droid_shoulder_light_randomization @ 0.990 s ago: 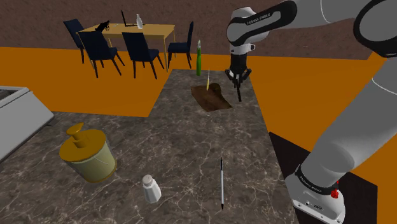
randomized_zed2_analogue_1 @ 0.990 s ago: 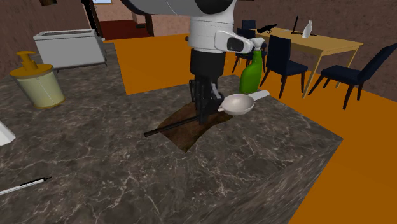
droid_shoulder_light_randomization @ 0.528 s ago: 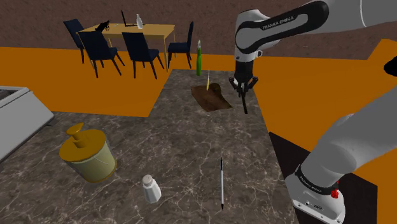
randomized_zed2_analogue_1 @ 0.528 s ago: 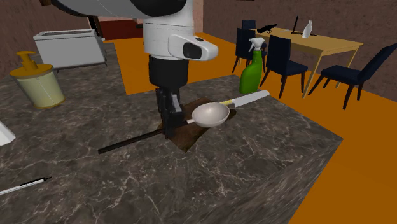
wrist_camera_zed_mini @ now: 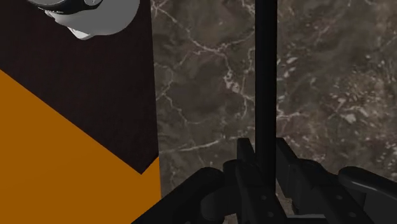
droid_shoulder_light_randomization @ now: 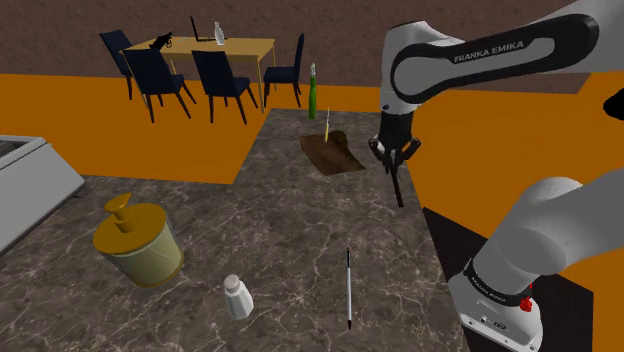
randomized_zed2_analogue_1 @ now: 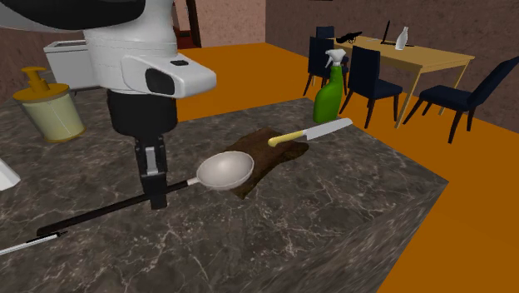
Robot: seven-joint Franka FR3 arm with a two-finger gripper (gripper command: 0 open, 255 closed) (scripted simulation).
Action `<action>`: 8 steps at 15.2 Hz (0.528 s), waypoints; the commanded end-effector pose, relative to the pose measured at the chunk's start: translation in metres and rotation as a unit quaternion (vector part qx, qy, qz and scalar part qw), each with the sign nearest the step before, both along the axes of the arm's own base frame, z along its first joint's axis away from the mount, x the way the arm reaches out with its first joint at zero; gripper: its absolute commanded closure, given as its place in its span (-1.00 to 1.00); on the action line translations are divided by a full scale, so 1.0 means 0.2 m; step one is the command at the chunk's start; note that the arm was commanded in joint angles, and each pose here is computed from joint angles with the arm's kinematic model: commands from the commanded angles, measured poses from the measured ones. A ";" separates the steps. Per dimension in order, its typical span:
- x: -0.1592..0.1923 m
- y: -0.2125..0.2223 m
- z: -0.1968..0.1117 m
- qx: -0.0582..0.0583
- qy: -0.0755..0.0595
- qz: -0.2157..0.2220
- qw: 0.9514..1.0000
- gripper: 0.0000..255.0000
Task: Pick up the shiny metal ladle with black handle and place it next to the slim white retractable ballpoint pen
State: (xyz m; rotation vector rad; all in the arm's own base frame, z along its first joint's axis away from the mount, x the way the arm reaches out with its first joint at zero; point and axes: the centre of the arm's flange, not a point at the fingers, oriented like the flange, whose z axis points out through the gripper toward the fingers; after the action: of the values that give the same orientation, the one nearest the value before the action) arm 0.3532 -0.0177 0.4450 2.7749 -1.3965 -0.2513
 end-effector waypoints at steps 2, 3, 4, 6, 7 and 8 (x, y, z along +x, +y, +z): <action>-0.14 0.15 -0.01 0.000 0.000 -0.001 1.000 1.00; -0.19 0.20 -0.01 0.000 0.000 -0.001 1.000 1.00; -0.24 0.24 -0.01 0.000 0.000 -0.001 1.000 1.00; -0.33 0.33 -0.01 0.000 0.000 -0.001 1.000 1.00; -0.38 0.38 -0.01 0.000 0.000 -0.001 1.000 1.00; -0.42 0.43 -0.01 0.000 0.000 -0.001 1.000 1.00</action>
State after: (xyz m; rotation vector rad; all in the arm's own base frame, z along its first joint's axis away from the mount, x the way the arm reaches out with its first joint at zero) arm 0.2781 0.0598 0.4413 2.7742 -1.3958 -0.2501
